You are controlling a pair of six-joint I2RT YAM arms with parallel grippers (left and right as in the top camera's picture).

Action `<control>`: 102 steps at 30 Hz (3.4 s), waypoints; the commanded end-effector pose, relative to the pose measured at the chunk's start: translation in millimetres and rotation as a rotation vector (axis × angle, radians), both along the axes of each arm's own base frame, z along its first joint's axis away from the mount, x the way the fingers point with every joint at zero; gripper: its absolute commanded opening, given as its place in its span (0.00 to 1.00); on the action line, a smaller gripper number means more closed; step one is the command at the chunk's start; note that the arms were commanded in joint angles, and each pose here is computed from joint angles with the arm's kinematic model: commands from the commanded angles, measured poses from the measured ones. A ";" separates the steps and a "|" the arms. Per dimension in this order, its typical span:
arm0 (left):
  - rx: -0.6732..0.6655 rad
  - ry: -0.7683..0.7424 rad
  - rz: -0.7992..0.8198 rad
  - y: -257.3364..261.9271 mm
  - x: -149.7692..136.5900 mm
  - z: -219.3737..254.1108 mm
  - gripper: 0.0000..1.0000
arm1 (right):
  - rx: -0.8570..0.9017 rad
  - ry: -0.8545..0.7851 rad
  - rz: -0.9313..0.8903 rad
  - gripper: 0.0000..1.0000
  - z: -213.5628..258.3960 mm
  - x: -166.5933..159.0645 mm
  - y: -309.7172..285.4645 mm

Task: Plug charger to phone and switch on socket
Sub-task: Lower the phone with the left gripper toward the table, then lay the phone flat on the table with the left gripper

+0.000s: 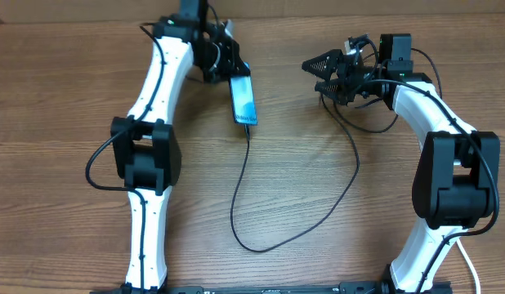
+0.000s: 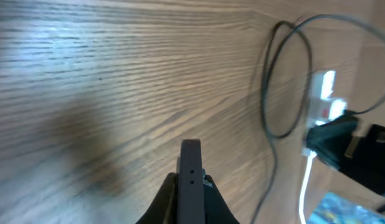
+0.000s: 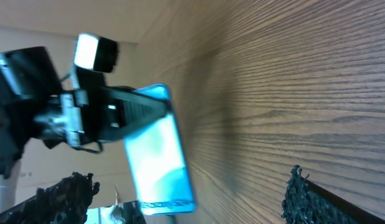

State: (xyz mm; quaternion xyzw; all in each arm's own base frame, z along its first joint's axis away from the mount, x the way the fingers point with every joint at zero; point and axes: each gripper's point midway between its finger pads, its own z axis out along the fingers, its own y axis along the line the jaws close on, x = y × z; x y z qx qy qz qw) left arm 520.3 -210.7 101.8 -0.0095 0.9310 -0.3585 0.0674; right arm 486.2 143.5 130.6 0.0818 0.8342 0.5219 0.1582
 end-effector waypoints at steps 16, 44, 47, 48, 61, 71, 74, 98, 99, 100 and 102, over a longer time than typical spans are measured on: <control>-0.019 0.089 -0.066 -27.2 -32.2 -65.6 0.04 | -0.014 -0.034 0.010 1.00 2.0 3.4 0.8; 0.053 0.103 -0.086 -40.4 -47.3 -90.4 0.04 | -0.040 -0.019 -0.011 1.00 -3.3 4.6 -2.4; 0.052 0.104 -0.086 -40.4 -47.4 -90.5 0.04 | -0.040 -0.019 -0.011 1.00 -3.3 4.6 -2.4; 0.053 0.106 -0.083 -40.4 -47.4 -90.5 0.04 | -0.040 -0.019 -0.011 1.00 -3.3 4.6 -2.4; 0.053 0.117 -0.075 -40.4 -48.4 -91.0 0.04 | -0.039 -0.019 -0.011 1.00 -3.3 4.6 -2.3; 0.053 0.123 -0.070 -40.4 -48.6 -90.9 0.08 | -0.039 -0.019 -0.011 1.00 -3.3 4.6 -2.3; 0.053 0.125 -0.070 -40.3 -49.1 -90.9 0.11 | -0.039 -0.019 -0.011 1.00 -3.3 4.6 -2.3; 0.054 0.126 -0.070 -40.2 -49.3 -91.1 0.27 | -0.039 -0.018 -0.011 1.00 -3.3 4.6 -2.3; 0.054 0.126 -0.070 -40.2 -49.2 -91.0 0.27 | -0.039 -0.018 -0.011 1.00 -3.3 4.5 -2.3; 0.054 0.126 -0.070 -40.3 -49.2 -91.1 0.28 | -0.039 -0.019 -0.011 1.00 -3.3 4.6 -2.3; 0.054 0.126 -0.070 -40.3 -49.2 -91.1 0.28 | -0.039 -0.019 -0.011 1.00 -3.3 4.6 -2.3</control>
